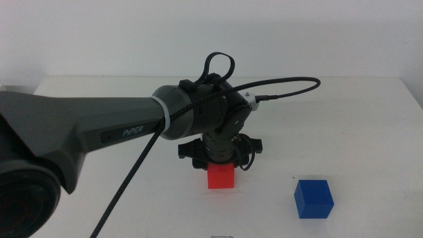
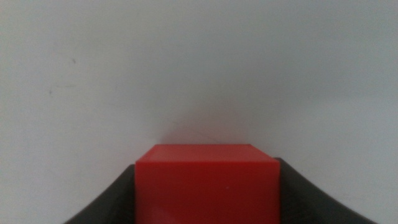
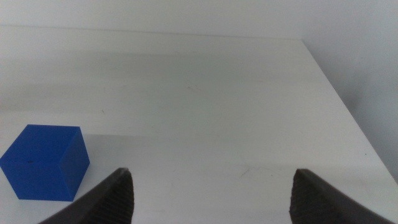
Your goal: Stack red cubes first, then green, then blue cubes in a specific spot.
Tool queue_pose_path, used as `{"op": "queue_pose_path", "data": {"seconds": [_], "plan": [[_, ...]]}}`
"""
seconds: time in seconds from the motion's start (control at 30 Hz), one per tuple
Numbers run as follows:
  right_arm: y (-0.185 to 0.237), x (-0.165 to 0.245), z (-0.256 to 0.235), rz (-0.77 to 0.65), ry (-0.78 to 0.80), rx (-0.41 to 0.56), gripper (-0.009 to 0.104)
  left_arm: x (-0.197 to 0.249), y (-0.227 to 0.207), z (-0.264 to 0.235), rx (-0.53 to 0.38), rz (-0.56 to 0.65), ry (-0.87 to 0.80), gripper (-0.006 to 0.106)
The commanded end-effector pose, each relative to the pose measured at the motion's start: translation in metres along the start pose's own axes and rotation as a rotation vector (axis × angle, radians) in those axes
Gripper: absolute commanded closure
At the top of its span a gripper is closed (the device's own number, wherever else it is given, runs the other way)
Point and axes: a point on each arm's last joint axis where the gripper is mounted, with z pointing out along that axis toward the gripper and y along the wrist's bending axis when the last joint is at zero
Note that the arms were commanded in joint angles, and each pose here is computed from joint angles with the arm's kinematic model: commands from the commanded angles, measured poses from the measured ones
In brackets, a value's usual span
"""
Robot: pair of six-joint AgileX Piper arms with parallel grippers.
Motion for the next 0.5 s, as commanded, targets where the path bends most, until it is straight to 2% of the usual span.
{"op": "queue_pose_path", "data": {"seconds": [0.0, 0.03, 0.17, 0.3, 0.47], "plan": [[-0.001, -0.013, -0.004, -0.014, -0.114, 0.007, 0.031, -0.010, -0.005, -0.030, 0.061, -0.011, -0.069, 0.054], [-0.001, -0.013, -0.004, -0.014, -0.114, 0.007, 0.031, -0.010, -0.005, -0.030, 0.061, -0.011, -0.069, 0.032], [-0.001, -0.013, -0.004, -0.014, -0.114, 0.007, 0.031, -0.010, -0.004, -0.030, 0.060, -0.009, -0.070, 0.022], [-0.001, -0.013, -0.004, -0.014, -0.114, 0.007, 0.031, -0.010, -0.004, -0.033, 0.061, 0.011, -0.076, 0.017], [-0.001, -0.013, -0.004, -0.014, -0.114, 0.007, 0.031, -0.015, 0.005, -0.068, 0.069, 0.004, -0.110, 0.009]]}}
